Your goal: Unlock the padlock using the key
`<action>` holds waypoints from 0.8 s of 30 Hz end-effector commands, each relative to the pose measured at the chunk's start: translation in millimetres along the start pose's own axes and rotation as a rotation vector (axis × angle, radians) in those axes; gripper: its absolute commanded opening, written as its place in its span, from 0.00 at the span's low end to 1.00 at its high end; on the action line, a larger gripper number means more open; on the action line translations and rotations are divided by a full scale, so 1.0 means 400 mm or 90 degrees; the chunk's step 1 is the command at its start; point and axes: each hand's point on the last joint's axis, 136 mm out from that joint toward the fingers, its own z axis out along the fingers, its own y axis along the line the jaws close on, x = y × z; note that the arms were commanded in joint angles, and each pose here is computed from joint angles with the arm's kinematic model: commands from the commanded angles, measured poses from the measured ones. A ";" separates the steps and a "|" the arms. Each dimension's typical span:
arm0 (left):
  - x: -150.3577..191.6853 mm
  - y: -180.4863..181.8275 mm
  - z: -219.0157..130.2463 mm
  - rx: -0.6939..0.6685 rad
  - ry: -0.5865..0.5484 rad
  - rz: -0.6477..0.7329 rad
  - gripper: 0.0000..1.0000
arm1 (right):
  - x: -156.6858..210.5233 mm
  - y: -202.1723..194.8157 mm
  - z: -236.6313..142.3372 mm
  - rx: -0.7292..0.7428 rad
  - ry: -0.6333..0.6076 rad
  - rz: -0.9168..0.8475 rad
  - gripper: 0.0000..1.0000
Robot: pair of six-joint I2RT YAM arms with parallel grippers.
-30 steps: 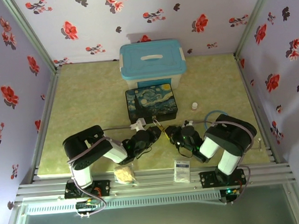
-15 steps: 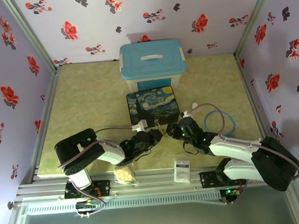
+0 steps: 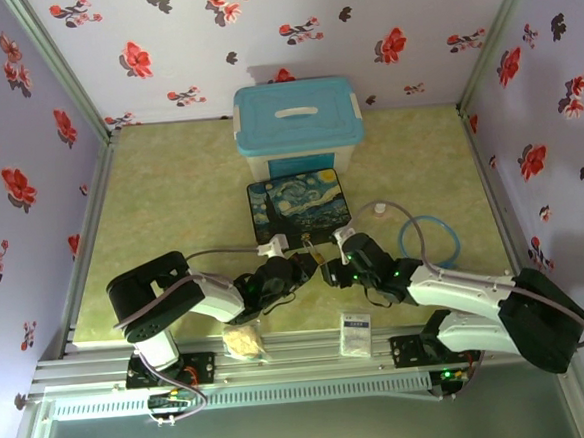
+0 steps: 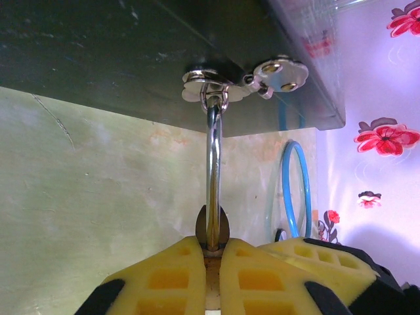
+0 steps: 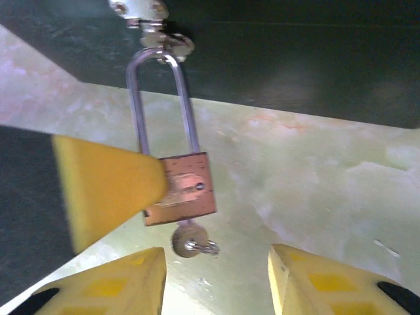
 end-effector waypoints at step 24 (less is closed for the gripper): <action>0.011 -0.029 -0.021 0.033 0.013 -0.016 0.00 | -0.028 0.046 0.063 -0.005 -0.072 -0.034 0.12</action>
